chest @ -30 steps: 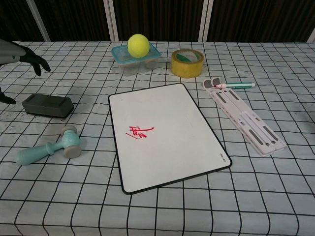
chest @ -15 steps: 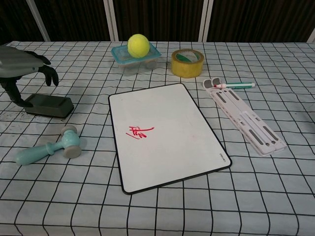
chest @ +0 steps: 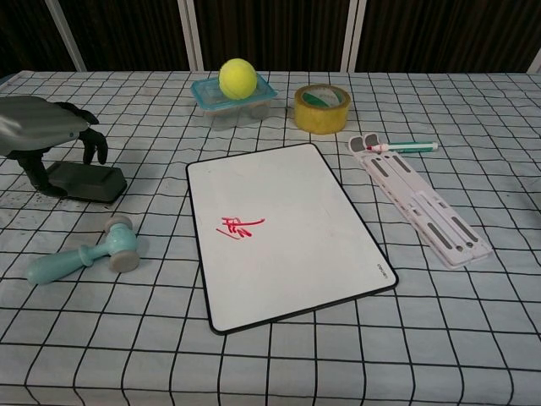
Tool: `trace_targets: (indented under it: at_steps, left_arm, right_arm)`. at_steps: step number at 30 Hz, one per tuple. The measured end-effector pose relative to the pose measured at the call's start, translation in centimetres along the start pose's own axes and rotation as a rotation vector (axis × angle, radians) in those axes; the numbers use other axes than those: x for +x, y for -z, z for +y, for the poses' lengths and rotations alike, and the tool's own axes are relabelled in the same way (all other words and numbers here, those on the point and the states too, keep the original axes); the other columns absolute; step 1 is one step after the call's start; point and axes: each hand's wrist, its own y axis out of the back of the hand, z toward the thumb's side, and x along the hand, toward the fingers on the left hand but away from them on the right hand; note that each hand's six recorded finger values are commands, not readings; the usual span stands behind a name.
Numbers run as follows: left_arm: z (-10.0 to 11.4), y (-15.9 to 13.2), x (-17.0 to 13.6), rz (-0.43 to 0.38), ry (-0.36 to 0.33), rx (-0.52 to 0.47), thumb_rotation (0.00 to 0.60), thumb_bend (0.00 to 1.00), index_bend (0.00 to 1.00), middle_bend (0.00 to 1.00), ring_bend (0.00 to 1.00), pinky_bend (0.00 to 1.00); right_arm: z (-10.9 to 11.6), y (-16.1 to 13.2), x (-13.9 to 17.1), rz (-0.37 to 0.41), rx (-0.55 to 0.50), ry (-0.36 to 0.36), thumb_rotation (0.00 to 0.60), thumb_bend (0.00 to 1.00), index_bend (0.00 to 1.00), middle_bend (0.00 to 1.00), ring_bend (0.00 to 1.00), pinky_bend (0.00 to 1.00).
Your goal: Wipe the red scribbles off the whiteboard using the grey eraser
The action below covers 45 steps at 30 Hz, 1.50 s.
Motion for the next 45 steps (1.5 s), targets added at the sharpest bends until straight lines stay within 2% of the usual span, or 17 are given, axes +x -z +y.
trace_targets:
  at_steps: [13, 19, 27, 33, 39, 45]
  left_arm:
    - [0.0, -0.3, 0.0, -0.017, -0.016, 0.021, 0.6, 0.2, 0.37, 0.4, 0.0, 0.02]
    - [-0.2, -0.2, 0.1, -0.013, -0.012, 0.035, 0.6, 0.26, 0.39, 0.41, 0.0, 0.02]
    - [0.2, -0.4, 0.1, -0.018, -0.017, 0.022, 0.6, 0.26, 0.4, 0.42, 0.0, 0.02]
    - [2.2, -1.1, -0.7, -0.046, -0.065, -0.009, 0.6, 0.26, 0.4, 0.42, 0.0, 0.02]
    - [5.4, -2.9, -1.8, -0.095, -0.136, -0.033, 0.6, 0.26, 0.4, 0.42, 0.0, 0.02]
    - [8.4, -5.6, -2.1, -0.15, -0.203, 0.01, 0.6, 0.26, 0.39, 0.42, 0.0, 0.02]
  right_arm:
    - [0.0, 0.1, 0.0, -0.008, -0.003, -0.003, 0.6, 0.07, 0.06, 0.11, 0.2, 0.21]
    - [0.0, 0.1, 0.0, -0.01, -0.003, -0.005, 0.6, 0.07, 0.06, 0.11, 0.2, 0.21]
    - [0.0, 0.1, 0.0, -0.014, -0.006, -0.004, 0.6, 0.07, 0.06, 0.11, 0.2, 0.21]
    - [0.0, 0.1, 0.1, -0.016, -0.011, -0.003, 0.6, 0.07, 0.06, 0.11, 0.2, 0.21]
    - [0.0, 0.1, 0.1, -0.015, -0.013, -0.002, 0.6, 0.07, 0.06, 0.11, 0.2, 0.21]
    - [0.1, 0.2, 0.1, -0.018, -0.016, -0.002, 0.6, 0.07, 0.06, 0.11, 0.2, 0.21]
